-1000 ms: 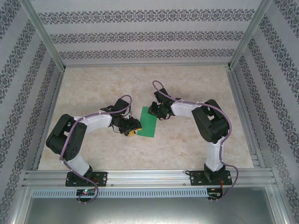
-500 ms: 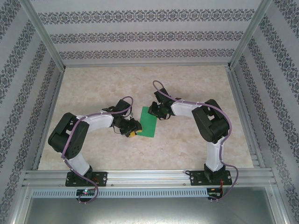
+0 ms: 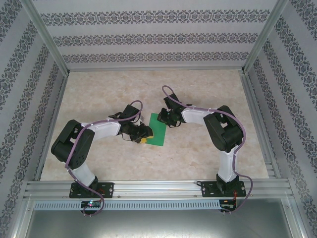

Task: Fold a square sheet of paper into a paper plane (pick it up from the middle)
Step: Fold the triangle a second time at the center of the table.

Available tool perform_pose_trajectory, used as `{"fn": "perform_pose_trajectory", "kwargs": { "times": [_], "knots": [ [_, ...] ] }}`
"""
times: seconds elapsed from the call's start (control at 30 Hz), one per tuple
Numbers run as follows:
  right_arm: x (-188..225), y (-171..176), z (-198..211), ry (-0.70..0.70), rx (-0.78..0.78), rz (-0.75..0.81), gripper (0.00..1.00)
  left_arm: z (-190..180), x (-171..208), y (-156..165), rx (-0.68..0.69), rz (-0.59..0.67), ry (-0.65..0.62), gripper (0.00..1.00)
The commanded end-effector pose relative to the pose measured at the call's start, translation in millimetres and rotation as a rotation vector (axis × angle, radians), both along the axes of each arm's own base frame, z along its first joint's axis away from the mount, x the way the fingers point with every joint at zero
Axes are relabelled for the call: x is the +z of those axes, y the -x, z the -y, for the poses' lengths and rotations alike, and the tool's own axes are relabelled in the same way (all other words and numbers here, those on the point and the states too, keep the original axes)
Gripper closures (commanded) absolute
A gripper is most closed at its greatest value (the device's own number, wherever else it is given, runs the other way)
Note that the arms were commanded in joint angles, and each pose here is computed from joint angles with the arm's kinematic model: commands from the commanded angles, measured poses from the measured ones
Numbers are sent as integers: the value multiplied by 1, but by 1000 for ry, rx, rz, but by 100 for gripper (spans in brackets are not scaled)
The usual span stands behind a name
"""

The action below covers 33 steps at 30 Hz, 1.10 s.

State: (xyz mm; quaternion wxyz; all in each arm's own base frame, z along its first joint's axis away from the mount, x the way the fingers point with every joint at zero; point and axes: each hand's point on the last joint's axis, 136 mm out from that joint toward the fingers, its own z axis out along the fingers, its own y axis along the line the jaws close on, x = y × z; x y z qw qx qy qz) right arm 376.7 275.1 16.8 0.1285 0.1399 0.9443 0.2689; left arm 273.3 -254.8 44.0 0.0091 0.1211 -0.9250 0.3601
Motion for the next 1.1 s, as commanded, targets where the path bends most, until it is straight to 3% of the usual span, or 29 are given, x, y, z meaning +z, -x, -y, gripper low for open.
{"fn": "perform_pose_trajectory", "kwargs": {
  "times": [0.0, 0.13, 0.27, 0.53, 0.8, 1.07],
  "knots": [
    [-12, 14, 14, 32, 45, -35, 80, 7, 0, -1, -36, 28, 12, 63],
    [37, 12, -1, -57, 156, 86, 82, 2, -13, 3, -40, 10, -22, 69],
    [55, 27, -2, -90, 199, 111, 84, 4, -17, 5, -42, 2, -5, 72],
    [24, 69, -4, -67, 210, 6, 99, 1, -17, 5, -57, 12, -17, 73],
    [-4, 86, -5, -38, 227, -72, 100, 4, -14, 3, -61, 24, -6, 78],
    [-32, 99, 10, 52, 229, -164, 100, 14, 13, -2, -79, 111, 89, 73]
  ]
}}
